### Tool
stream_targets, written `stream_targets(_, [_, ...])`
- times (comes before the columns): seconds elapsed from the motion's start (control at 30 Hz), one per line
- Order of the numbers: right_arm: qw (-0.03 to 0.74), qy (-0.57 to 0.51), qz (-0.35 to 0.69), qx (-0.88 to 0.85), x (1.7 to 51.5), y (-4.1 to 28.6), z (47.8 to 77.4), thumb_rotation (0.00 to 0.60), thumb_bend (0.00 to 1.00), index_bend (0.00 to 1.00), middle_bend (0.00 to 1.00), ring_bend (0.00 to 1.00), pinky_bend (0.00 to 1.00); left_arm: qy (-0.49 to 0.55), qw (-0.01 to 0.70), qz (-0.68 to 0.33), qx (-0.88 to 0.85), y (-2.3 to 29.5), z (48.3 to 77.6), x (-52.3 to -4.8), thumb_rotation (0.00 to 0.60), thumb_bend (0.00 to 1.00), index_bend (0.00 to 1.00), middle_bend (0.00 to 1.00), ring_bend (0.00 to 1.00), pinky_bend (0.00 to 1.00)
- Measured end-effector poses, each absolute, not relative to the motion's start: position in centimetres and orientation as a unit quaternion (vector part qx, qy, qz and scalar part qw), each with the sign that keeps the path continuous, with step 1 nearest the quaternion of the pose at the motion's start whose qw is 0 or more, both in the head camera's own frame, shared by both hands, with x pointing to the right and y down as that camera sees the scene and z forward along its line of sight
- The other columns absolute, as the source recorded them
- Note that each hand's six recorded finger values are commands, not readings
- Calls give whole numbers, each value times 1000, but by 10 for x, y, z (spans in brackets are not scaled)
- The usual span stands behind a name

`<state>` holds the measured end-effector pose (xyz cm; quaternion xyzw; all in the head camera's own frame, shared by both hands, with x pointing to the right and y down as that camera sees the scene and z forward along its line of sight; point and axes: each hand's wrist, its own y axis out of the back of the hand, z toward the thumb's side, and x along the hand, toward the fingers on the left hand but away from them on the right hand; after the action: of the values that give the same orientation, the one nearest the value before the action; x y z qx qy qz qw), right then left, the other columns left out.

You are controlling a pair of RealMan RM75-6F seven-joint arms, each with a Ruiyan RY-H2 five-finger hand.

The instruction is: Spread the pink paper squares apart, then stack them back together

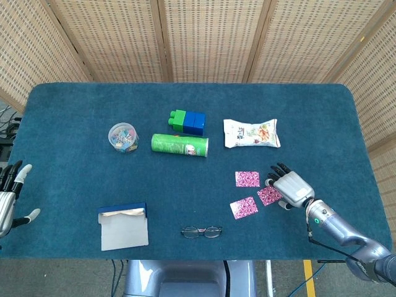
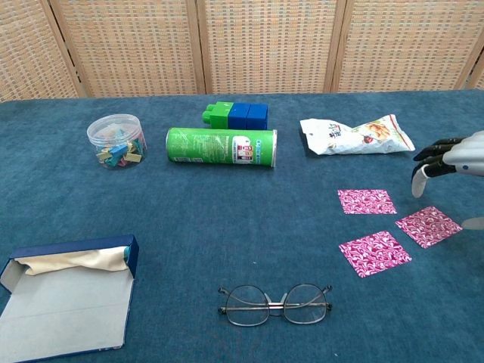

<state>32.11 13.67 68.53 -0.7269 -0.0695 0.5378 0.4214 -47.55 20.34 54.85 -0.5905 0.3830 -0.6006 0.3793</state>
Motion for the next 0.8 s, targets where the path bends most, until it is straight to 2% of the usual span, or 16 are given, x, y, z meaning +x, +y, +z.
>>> stream_targets(0.17, [414,-108,539,-726,313,128,679,600,51,306,214,0,0,386,378,-600,-590,204,548,-478,600,133,36,0,0,0])
stream_targets(0.33, [400,-155,531,-731,302,120,676,600,31,325,214,0,0,388,376,-599,-590,205,548,-480,600,133,36,0,0,0])
stream_targets(0.43, [395,-178,524,-733,293,115,674,600,45,335,214,0,0,390,376,-598,-591,205,547,-481,600,133,36,0,0,0])
stream_targets(0.6, [381,-205,522,-735,283,107,674,600,142,351,214,0,0,392,377,-596,-591,206,545,-482,600,133,36,0,0,0])
stream_targets(0.8, [359,-220,533,-734,273,101,681,600,139,356,213,0,0,394,378,-594,-590,206,542,-483,600,133,36,0,0,0])
